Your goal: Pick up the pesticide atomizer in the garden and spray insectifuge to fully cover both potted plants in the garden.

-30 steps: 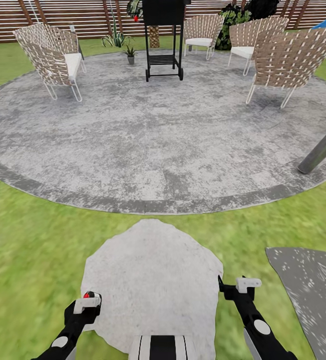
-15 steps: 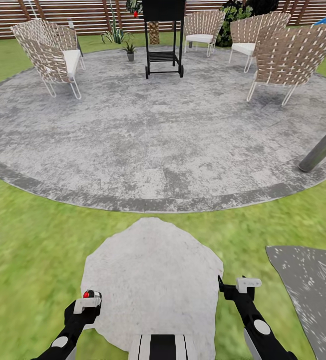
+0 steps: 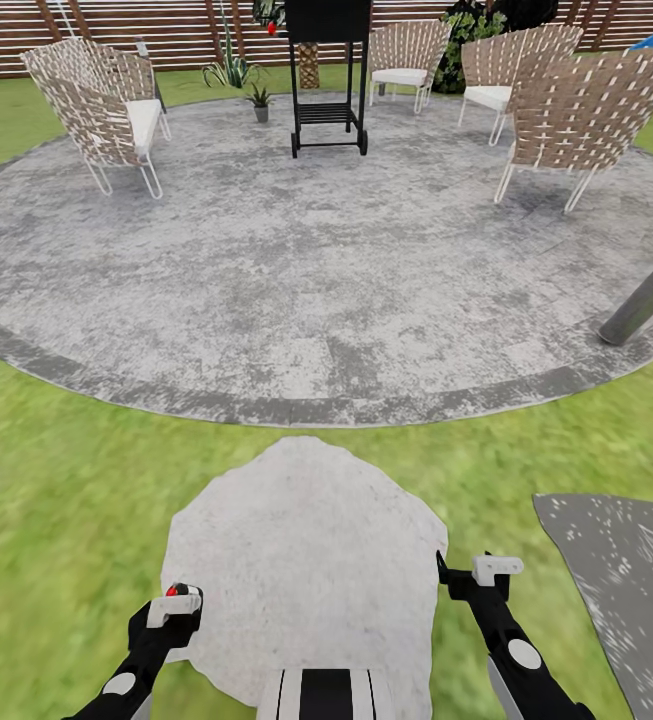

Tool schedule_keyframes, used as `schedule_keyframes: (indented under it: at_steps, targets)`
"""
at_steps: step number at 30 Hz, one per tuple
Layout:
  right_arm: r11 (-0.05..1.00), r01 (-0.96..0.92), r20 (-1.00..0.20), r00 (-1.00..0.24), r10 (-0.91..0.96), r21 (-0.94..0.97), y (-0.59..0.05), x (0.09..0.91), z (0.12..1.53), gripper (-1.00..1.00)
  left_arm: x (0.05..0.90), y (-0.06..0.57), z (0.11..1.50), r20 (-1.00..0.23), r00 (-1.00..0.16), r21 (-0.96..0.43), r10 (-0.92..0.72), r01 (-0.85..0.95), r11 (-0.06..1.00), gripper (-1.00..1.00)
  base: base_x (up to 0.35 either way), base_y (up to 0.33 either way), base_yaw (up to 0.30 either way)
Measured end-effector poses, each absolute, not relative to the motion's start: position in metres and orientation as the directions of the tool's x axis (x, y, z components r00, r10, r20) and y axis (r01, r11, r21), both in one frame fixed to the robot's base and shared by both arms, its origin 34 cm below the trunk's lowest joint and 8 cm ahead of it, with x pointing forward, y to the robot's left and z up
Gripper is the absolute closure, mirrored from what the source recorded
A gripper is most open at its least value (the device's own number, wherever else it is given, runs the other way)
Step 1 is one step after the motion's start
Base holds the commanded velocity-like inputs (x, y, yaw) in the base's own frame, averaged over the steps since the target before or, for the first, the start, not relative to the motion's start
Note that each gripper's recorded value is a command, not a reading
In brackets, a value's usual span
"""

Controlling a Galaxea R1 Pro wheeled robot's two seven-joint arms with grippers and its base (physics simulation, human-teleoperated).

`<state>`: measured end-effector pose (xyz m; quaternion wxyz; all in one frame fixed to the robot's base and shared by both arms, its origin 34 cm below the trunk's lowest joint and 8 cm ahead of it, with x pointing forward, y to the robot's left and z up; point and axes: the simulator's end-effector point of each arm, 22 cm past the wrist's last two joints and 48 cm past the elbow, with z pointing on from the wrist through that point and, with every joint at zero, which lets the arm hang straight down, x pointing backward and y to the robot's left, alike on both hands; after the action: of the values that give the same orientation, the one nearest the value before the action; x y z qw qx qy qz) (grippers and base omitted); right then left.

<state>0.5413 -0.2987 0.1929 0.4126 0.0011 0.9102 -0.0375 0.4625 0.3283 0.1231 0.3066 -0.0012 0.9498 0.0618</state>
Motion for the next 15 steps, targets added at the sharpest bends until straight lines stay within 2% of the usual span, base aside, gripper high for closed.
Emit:
schedule_keyframes:
  at_steps: [15]
  targets:
    - [0.997,0.033,-0.751,-0.659,-0.029,-0.067,-0.2989,0.5413,0.1930,-1.00,0.4625,0.3287,0.1231,-0.583,-0.812,0.116,0.034,-0.042,0.992,-1.00,0.034,0.000,0.000]
